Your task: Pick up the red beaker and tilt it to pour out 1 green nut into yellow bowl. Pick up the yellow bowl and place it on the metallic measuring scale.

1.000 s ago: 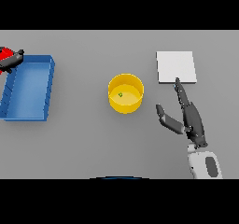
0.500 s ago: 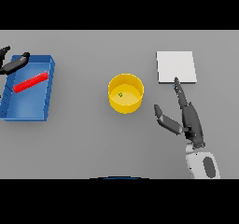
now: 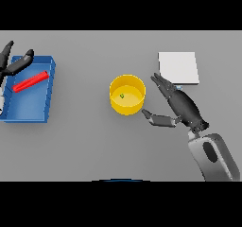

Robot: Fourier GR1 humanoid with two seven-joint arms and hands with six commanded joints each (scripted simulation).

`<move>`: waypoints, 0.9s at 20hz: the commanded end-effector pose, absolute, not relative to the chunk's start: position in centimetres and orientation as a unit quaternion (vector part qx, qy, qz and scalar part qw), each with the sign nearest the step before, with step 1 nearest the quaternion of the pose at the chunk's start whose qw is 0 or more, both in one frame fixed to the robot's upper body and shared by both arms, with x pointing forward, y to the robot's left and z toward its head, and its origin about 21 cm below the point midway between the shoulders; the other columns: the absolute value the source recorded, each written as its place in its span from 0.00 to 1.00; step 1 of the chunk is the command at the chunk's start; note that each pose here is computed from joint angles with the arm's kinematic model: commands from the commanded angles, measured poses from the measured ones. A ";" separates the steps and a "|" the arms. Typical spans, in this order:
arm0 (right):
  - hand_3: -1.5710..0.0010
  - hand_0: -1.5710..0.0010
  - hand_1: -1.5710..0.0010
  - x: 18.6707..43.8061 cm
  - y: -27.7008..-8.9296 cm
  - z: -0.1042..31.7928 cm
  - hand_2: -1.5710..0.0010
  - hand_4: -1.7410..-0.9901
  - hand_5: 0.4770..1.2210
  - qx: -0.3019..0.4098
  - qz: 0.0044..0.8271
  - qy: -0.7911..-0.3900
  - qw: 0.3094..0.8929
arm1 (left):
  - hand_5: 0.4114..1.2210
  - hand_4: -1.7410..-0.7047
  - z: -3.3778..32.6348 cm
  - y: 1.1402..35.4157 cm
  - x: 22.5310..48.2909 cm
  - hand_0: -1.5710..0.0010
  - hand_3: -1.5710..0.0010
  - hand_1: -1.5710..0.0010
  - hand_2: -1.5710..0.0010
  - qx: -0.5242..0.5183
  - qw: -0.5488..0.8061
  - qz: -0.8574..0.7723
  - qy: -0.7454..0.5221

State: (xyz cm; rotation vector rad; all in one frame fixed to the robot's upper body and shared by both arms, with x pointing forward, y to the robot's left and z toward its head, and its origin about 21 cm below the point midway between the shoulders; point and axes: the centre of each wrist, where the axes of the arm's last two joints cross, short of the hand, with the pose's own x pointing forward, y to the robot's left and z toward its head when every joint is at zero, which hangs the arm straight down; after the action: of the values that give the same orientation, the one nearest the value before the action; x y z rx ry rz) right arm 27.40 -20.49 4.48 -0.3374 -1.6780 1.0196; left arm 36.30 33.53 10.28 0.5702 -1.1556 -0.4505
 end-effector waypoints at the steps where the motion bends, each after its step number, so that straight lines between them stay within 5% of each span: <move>1: 1.00 1.00 1.00 28.0 -20.4 4.9 1.00 0.80 0.20 -0.153 0.461 -0.700 0.522 | 0.34 0.90 10.2 33.4 36.2 0.99 1.00 0.99 1.00 0.262 0.779 -0.207 -0.531; 8: 1.00 1.00 1.00 31.4 -17.6 7.0 1.00 0.77 0.22 -0.162 0.651 -0.629 0.393 | 0.34 0.90 10.4 34.0 36.0 1.00 1.00 1.00 1.00 0.261 0.779 -0.207 -0.531; 18: 1.00 1.00 1.00 34.4 -13.8 5.9 1.00 0.77 0.25 -0.128 0.764 -0.538 0.332 | 0.36 0.90 10.1 34.7 36.1 1.00 1.00 1.00 1.00 0.261 0.782 -0.208 -0.526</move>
State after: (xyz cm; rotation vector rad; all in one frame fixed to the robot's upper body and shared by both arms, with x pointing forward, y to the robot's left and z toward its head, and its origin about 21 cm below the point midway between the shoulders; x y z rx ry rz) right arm 34.41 -13.80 5.88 -0.3366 -1.4049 1.9958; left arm 36.11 34.65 10.05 0.5615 -1.1365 -0.4493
